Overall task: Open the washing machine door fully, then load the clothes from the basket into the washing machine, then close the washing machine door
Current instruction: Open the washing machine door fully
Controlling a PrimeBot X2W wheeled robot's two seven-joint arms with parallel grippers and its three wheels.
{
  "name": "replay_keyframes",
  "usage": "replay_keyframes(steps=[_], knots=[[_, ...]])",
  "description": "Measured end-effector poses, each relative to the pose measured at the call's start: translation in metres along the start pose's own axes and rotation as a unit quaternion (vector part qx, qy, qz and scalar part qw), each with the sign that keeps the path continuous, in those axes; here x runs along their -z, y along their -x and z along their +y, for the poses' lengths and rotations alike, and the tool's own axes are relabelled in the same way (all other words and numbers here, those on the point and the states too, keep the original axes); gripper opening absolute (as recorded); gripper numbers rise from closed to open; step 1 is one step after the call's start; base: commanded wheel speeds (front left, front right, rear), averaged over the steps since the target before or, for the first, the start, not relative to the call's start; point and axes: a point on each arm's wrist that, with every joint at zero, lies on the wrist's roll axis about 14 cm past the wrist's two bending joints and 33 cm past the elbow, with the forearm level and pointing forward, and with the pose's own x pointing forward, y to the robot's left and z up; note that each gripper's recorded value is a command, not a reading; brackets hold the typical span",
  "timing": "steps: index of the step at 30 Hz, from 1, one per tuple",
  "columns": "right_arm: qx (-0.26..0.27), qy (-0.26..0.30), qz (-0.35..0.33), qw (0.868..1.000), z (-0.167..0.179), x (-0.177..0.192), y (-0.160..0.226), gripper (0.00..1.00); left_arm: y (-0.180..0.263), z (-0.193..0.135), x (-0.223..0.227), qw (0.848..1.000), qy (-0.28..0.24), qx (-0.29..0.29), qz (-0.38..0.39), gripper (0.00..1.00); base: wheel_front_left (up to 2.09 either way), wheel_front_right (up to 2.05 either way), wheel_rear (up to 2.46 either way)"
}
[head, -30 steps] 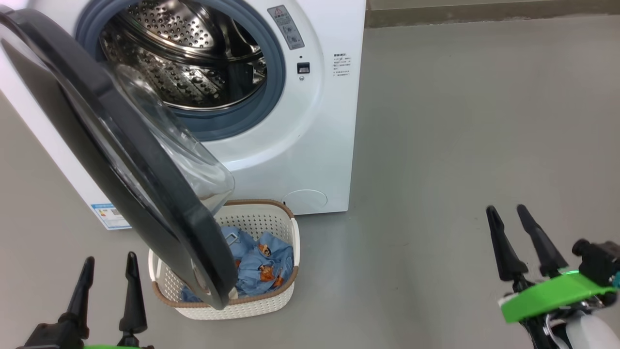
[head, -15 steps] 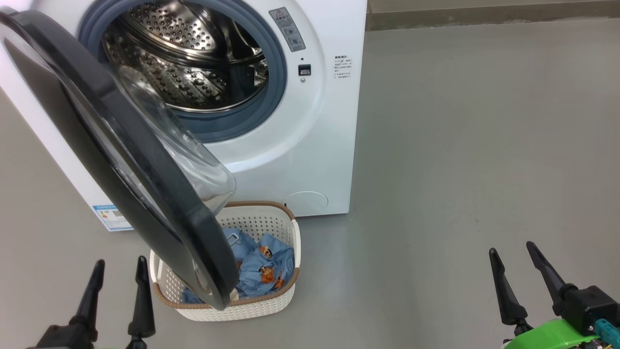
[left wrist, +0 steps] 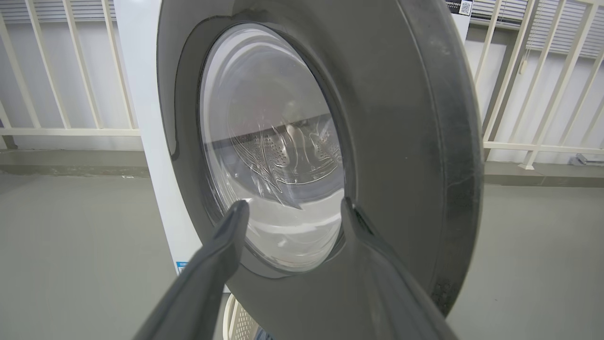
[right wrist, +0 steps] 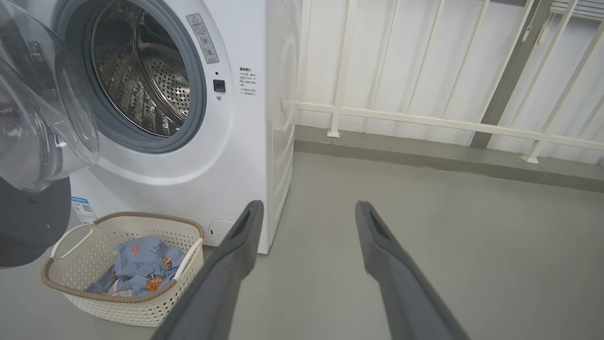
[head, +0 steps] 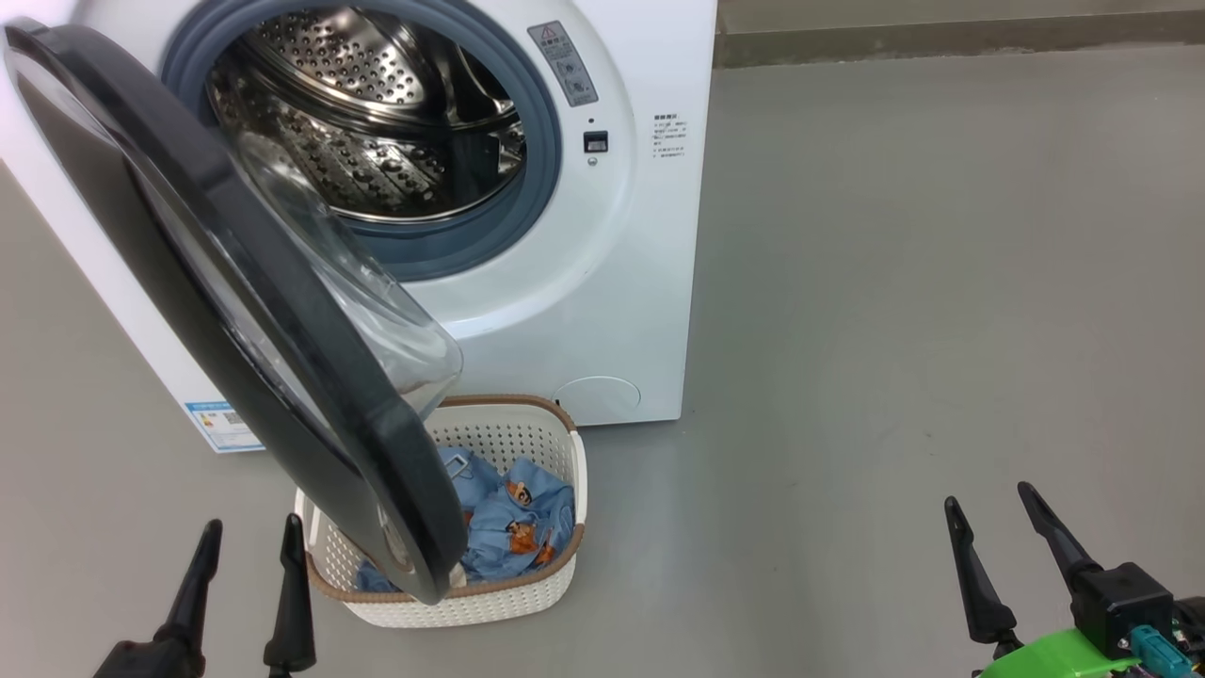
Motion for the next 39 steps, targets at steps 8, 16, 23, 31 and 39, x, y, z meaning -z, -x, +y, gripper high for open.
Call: replay_keyframes(steps=[8, 16, 23, 31, 39], knots=[[0.0, 0.004, 0.009, 1.0, 0.001, 0.005, 0.001, 1.0, 0.001, 0.001, 0.004, 1.0, 0.0, -0.001, 0.006, 1.0, 0.0, 0.0, 0.0], [0.001, 0.0, 0.012, 1.0, 0.002, 0.007, 0.001, 1.0, 0.002, 0.001, 0.009, 1.0, 0.001, -0.002, 0.014, 0.0, 0.0, 0.0, 0.0], [0.003, -0.002, 0.015, 1.0, 0.001, 0.009, 0.001, 1.0, -0.013, -0.008, -0.048, 0.997, -0.001, 0.016, -0.076, 0.0, 0.0, 0.0, 0.0], [0.004, -0.004, 0.019, 1.0, 0.002, 0.012, 0.002, 1.0, -0.019, -0.053, -0.145, 0.97, -0.002, 0.086, -0.229, 0.0, 0.0, 0.0, 0.0], [0.004, -0.007, 0.027, 1.0, 0.002, 0.018, 0.003, 1.0, -0.003, -0.14, -0.14, 0.948, 0.031, 0.23, -0.218, 0.0, 0.0, 0.0, 0.0]])
